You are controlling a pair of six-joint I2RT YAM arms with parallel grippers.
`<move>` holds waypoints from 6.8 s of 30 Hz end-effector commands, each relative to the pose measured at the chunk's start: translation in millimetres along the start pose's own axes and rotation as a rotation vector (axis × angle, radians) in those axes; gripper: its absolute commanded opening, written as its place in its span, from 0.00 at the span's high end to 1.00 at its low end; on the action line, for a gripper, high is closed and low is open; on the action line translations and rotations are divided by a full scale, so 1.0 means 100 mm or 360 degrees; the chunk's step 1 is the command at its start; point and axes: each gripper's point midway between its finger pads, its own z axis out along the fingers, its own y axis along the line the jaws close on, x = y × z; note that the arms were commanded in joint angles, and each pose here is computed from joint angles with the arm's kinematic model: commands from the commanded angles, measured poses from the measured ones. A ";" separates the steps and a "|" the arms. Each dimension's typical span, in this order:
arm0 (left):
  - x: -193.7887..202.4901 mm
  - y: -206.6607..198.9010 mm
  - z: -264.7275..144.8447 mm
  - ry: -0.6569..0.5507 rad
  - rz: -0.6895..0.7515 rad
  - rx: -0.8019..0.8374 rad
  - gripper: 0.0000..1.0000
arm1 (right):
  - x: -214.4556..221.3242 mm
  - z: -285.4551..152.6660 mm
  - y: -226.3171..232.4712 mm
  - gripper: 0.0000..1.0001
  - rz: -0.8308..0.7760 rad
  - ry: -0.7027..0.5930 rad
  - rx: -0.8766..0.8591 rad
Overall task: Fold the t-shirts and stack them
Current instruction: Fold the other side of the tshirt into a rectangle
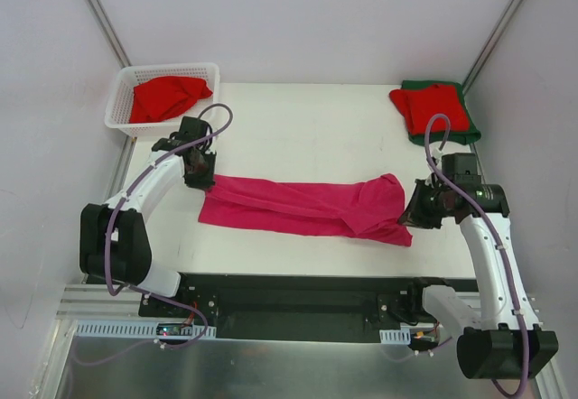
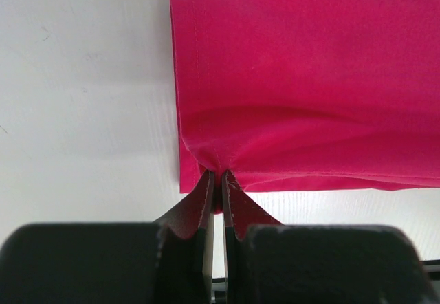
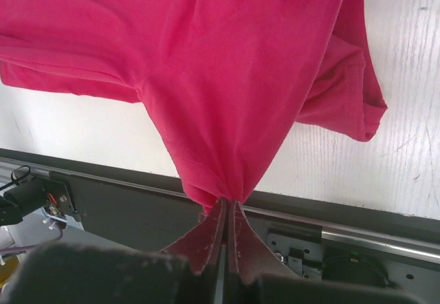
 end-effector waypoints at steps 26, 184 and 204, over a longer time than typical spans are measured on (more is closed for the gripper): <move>0.36 -0.11 0.05 0.0342 -0.0002 0.0013 1.00 | 0.11 0.24 -0.02 0.99 -0.0001 0.0112 0.0069; -0.22 -0.83 -0.36 -0.0316 -0.0141 0.0572 0.01 | 0.81 1.60 0.40 0.66 -0.1183 -0.0146 0.0728; -0.21 -0.83 -0.34 -0.0303 -0.0137 0.0576 0.01 | 0.80 1.30 0.49 0.99 -0.1160 -0.0174 0.0708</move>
